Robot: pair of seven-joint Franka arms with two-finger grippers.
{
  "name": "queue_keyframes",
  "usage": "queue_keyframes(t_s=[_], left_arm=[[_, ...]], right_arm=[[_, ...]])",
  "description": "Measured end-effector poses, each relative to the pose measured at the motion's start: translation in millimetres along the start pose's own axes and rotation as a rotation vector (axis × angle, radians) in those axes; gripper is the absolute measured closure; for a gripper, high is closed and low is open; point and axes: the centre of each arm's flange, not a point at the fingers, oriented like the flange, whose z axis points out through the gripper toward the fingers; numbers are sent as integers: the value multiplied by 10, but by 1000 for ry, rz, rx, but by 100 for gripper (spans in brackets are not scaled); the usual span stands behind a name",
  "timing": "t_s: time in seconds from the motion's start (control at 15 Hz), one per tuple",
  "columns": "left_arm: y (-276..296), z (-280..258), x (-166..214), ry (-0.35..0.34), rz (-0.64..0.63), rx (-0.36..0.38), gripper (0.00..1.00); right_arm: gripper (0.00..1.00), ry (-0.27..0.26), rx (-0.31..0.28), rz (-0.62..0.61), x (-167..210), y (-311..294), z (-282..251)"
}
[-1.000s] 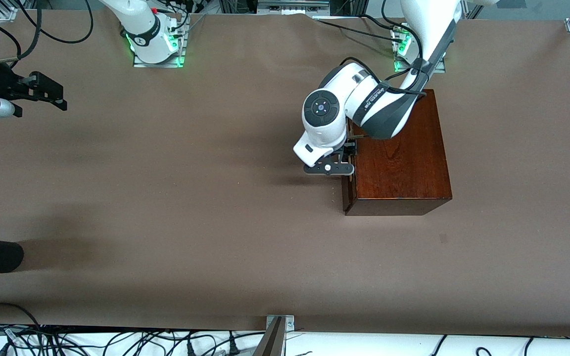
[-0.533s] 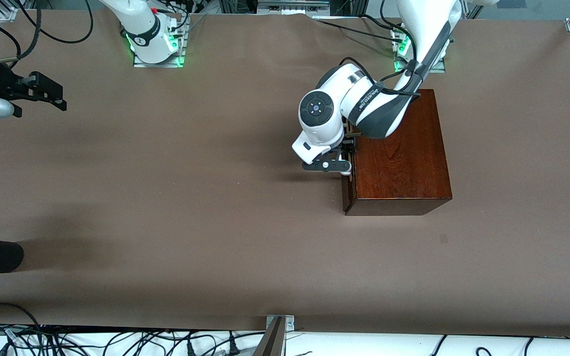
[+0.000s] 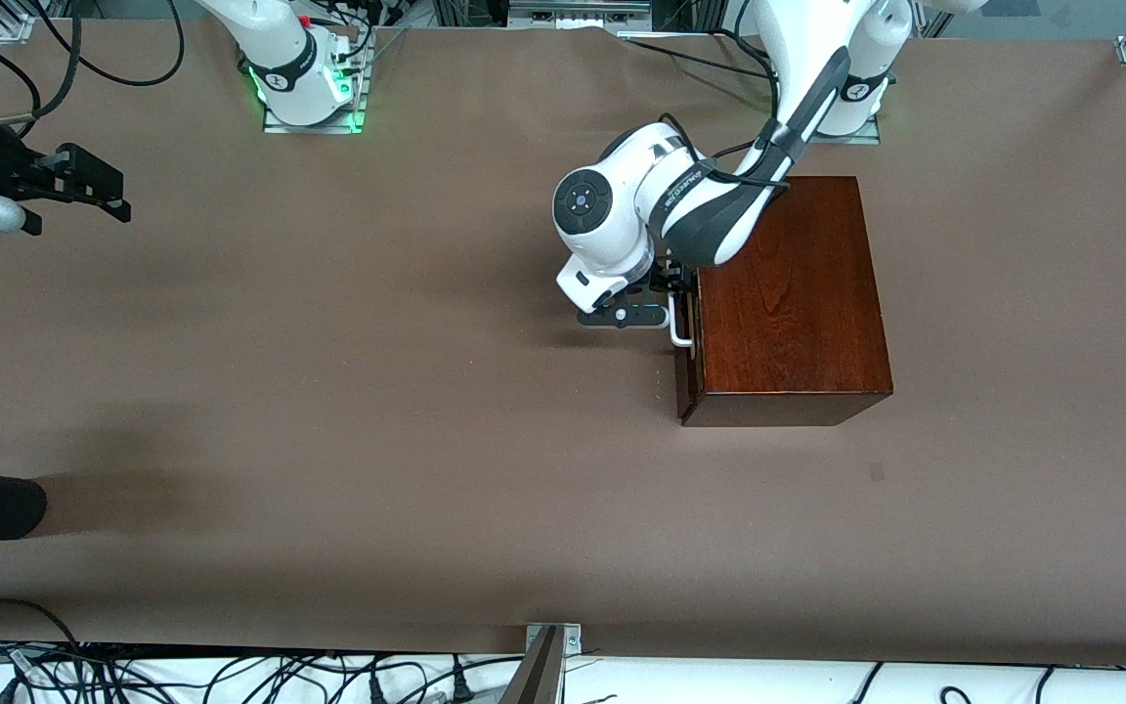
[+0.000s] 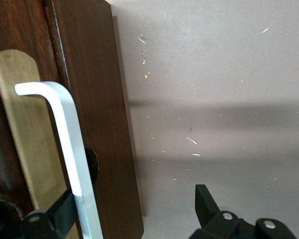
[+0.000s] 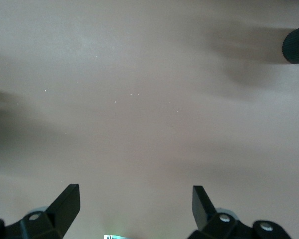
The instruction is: Open drawer, take yellow block, close drawer
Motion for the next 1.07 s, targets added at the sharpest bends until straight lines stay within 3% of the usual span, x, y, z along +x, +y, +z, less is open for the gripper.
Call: queue_keyframes(t_s=[0.33, 1.07], left_arm=[[83, 1, -16, 19, 4, -18, 0], [763, -252, -196, 134, 19, -159, 0]], right_arm=[[0, 0, 0, 0, 1, -2, 0], [0, 6, -1, 0, 7, 1, -6]])
